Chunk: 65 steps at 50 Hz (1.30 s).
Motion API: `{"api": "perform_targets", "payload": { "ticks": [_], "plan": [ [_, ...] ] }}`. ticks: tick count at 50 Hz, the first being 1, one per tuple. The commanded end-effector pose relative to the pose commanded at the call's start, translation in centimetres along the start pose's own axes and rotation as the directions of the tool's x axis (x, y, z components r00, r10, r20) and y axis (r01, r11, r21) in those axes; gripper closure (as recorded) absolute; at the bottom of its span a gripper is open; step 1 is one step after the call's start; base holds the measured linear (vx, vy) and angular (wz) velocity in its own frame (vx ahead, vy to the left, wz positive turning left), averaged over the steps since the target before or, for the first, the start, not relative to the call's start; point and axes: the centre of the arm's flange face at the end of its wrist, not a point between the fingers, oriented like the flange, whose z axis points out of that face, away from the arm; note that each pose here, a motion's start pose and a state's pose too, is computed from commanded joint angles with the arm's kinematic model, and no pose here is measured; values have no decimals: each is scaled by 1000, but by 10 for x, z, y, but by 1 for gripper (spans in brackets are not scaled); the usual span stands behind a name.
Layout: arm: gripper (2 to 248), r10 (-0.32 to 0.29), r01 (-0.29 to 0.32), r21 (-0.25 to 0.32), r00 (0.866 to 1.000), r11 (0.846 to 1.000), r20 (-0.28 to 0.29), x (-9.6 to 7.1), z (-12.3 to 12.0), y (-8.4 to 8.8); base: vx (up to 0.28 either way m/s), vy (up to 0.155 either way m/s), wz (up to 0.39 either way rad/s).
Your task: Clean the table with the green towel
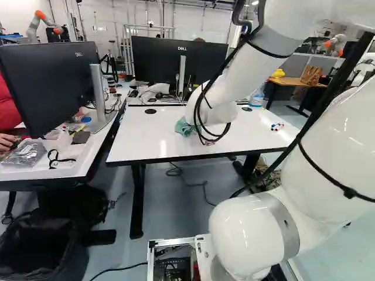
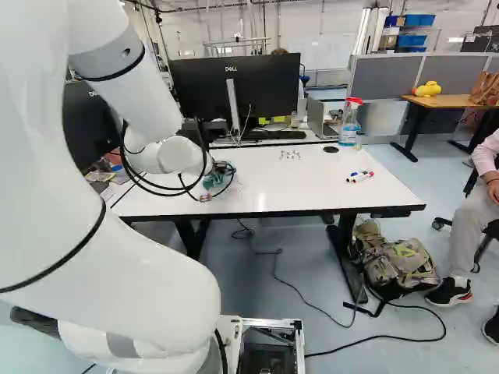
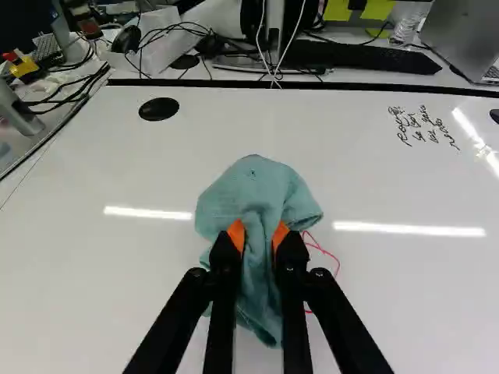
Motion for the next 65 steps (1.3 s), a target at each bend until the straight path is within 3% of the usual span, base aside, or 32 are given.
{"api": "perform_targets", "payload": {
  "ticks": [35, 65],
  "plan": [
    [192, 0, 0, 0, 996, 1000, 86, -8, 0, 0, 0, 0, 0],
    [192, 0, 0, 0, 978, 1000, 209, -19, -2, 0, 0, 0, 0]
  ]
}}
